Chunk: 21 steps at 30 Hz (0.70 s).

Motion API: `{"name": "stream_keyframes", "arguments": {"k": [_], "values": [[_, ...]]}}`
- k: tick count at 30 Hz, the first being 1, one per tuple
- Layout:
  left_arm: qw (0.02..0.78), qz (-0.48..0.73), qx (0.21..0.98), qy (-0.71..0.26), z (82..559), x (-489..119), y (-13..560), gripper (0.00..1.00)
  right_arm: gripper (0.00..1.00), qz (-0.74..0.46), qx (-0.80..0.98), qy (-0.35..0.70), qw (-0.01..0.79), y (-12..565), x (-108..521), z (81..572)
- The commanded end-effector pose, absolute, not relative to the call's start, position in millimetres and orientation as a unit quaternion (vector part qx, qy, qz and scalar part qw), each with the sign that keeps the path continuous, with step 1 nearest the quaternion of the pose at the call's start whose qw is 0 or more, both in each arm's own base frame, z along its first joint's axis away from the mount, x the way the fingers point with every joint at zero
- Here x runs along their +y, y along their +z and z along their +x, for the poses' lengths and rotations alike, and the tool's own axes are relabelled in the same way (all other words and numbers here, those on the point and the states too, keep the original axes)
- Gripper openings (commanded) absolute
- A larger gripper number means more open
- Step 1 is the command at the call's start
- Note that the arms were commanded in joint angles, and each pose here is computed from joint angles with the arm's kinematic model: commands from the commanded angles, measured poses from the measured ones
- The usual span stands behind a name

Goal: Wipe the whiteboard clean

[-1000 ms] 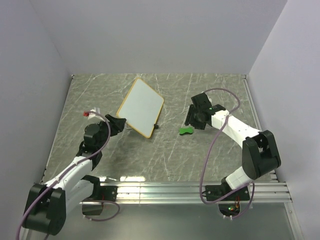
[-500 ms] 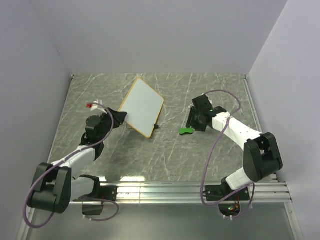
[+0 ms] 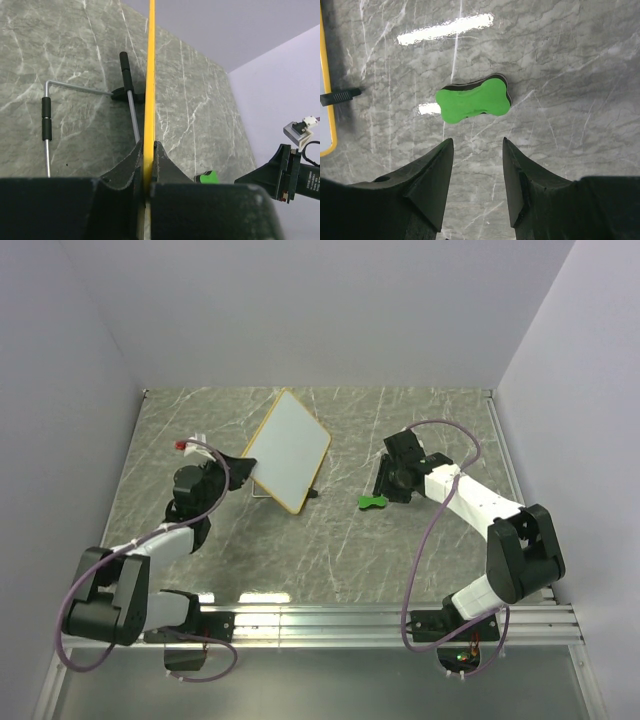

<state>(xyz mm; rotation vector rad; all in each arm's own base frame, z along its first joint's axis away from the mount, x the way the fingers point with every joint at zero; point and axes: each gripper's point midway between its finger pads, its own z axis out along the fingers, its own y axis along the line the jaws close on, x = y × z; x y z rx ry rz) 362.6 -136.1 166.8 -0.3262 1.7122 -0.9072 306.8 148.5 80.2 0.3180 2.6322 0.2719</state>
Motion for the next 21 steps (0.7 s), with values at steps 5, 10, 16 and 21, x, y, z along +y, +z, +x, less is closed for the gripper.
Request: {"name": "stream_keyframes", "arguments": {"k": [5,10,16,21], "values": [[0.673,-0.130,0.637,-0.351,359,-116,252,0.00,0.50,0.111,0.955,0.106,0.254,88,149,312],[0.705,-0.135,0.601,-0.350,355,-113,284,0.01,0.50,0.110,0.955,0.110,0.253,86,151,311],[0.723,-0.161,0.591,-0.320,359,-121,291,0.01,0.49,0.107,0.953,0.113,0.261,88,149,309],[0.723,-0.163,0.599,-0.302,353,-141,290,0.01,0.49,0.109,0.951,0.117,0.263,88,147,301]]}}
